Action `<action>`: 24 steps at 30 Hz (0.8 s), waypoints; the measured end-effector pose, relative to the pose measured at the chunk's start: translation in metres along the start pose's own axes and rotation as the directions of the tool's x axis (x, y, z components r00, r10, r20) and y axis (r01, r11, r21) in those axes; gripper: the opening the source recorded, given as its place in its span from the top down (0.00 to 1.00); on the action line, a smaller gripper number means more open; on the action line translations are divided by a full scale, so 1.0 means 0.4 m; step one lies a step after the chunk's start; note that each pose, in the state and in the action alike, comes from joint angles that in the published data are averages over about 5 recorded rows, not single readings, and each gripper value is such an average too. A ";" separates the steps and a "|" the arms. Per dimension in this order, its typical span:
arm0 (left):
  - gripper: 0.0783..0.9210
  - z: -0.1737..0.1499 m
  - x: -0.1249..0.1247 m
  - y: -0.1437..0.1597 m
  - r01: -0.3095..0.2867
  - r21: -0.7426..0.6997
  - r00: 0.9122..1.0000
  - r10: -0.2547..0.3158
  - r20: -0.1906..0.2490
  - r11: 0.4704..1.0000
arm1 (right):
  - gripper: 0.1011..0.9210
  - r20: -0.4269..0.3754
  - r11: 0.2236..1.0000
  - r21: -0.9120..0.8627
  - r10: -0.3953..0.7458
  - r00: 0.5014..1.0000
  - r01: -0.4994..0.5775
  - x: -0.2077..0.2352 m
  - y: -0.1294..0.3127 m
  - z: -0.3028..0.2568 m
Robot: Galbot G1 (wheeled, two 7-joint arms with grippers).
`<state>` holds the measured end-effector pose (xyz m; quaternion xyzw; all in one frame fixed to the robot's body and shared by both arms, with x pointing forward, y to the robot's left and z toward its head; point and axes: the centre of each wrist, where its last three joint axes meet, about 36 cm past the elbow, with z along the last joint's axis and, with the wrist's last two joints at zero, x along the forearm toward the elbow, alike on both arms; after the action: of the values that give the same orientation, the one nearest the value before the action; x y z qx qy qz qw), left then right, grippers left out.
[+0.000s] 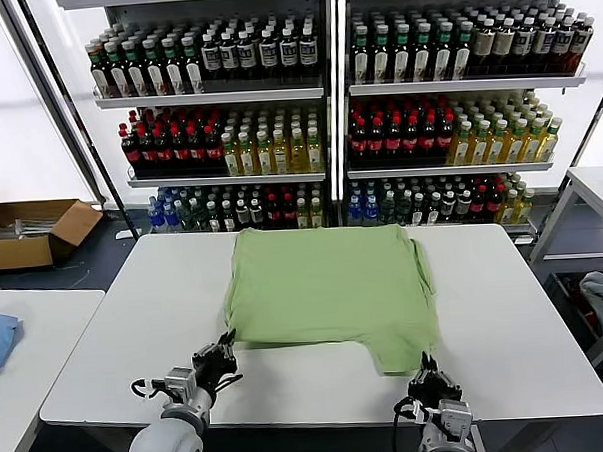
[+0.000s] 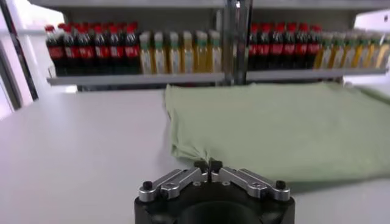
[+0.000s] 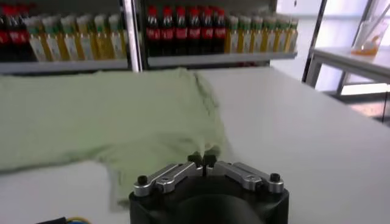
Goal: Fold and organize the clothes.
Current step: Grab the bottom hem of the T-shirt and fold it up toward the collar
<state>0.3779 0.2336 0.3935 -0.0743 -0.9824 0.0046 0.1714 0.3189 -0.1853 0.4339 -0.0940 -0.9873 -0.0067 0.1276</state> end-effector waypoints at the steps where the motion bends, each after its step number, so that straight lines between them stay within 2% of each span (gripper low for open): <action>1: 0.99 -0.005 -0.001 0.001 0.001 0.005 1.000 -0.001 0.010 1.000 | 0.99 0.012 1.000 0.000 -0.002 1.000 0.002 -0.009 -0.001 -0.004; 7: 0.99 -0.032 -0.023 0.005 0.003 0.028 0.998 -0.004 0.064 1.000 | 0.99 0.074 1.000 0.009 -0.015 0.997 0.014 -0.076 0.000 -0.023; 13: 0.99 -0.047 -0.071 0.001 0.002 0.061 0.995 -0.008 0.098 0.998 | 0.99 0.100 0.999 0.022 -0.025 0.995 0.023 -0.162 0.005 -0.041; 19: 0.99 -0.065 -0.146 -0.002 0.003 0.086 0.993 -0.013 0.113 0.996 | 0.99 0.121 0.999 0.032 -0.031 0.992 0.027 -0.252 0.009 -0.067; 24: 0.99 -0.080 -0.217 -0.001 0.011 0.093 0.994 -0.022 0.109 0.996 | 0.99 0.132 0.999 0.042 -0.034 0.991 0.029 -0.329 0.011 -0.092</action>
<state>0.4692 0.2199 0.3946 -0.0578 -0.9897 0.0525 0.1202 0.4541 -0.2066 0.4360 -0.0759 -0.9949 0.0176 0.0634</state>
